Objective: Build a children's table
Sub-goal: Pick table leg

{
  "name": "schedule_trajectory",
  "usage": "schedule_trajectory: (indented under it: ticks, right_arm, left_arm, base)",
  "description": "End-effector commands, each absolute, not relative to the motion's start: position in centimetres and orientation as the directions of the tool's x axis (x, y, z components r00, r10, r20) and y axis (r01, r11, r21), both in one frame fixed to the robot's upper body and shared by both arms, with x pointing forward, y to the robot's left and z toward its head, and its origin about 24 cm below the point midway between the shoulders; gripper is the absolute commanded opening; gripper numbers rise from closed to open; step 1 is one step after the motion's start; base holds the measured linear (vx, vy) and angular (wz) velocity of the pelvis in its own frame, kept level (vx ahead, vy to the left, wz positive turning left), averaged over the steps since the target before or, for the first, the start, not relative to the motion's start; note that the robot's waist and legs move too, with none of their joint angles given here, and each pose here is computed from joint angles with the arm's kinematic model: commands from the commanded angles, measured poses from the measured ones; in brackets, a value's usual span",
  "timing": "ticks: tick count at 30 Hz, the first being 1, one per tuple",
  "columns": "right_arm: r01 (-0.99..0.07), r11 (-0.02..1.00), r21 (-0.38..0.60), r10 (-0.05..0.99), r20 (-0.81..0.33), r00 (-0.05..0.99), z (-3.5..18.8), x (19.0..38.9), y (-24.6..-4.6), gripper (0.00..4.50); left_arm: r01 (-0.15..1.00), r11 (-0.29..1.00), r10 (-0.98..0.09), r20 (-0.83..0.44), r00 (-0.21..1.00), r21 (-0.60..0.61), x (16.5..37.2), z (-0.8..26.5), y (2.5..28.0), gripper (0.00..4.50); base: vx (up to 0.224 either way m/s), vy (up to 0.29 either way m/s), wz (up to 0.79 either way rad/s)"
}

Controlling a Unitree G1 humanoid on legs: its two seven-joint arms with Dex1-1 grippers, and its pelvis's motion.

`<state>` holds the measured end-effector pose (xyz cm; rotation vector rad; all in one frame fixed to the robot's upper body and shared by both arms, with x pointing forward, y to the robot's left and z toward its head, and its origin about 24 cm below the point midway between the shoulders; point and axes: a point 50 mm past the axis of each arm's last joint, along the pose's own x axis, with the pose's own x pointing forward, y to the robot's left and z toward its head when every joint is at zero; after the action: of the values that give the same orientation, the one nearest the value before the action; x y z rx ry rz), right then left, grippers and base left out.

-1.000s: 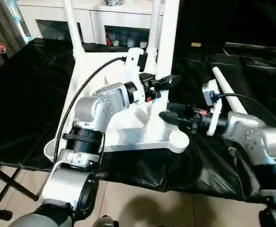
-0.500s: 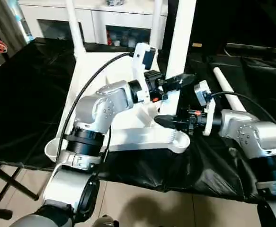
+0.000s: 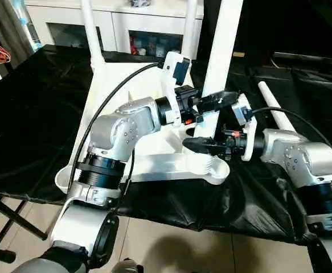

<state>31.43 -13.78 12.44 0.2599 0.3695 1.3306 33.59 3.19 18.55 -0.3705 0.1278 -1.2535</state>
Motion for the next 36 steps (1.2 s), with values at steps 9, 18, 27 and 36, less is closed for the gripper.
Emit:
schedule_trajectory:
  ticks: [9, 18, 27, 36]
  right_arm:
    - [-0.887, 0.225, 0.403, 0.973, -0.141, 0.183, 12.1, 31.4, -13.9, 1.91]
    - [-0.878, 0.305, 0.369, 0.952, -0.151, 0.267, 11.8, 32.0, -14.1, 1.91]
    - [-0.804, 0.500, 0.321, 0.860, -0.081, 0.503, 11.2, 32.8, -14.6, 1.91]
    - [-0.685, 0.698, 0.206, 0.711, -0.085, 0.698, 10.1, 32.7, -16.0, 1.91]
  left_arm:
    - [0.917, 0.226, -0.951, 0.129, 0.281, -0.328, 33.3, 19.1, 2.9, 1.88]
    - [0.905, 0.257, -0.926, 0.182, 0.331, -0.339, 33.7, 19.8, 3.3, 2.78]
    - [0.871, 0.429, -0.782, 0.383, 0.491, -0.241, 35.0, 22.5, 6.4, 3.11]
    - [0.912, 0.407, -0.913, 0.002, 0.408, 0.039, 33.8, 16.5, 8.2, 3.11]
  base:
    - [0.000, 0.000, 0.00]
    - [0.000, 0.000, 0.00]
    - [0.000, 0.000, 0.00]
    - [0.000, 0.000, 0.00]
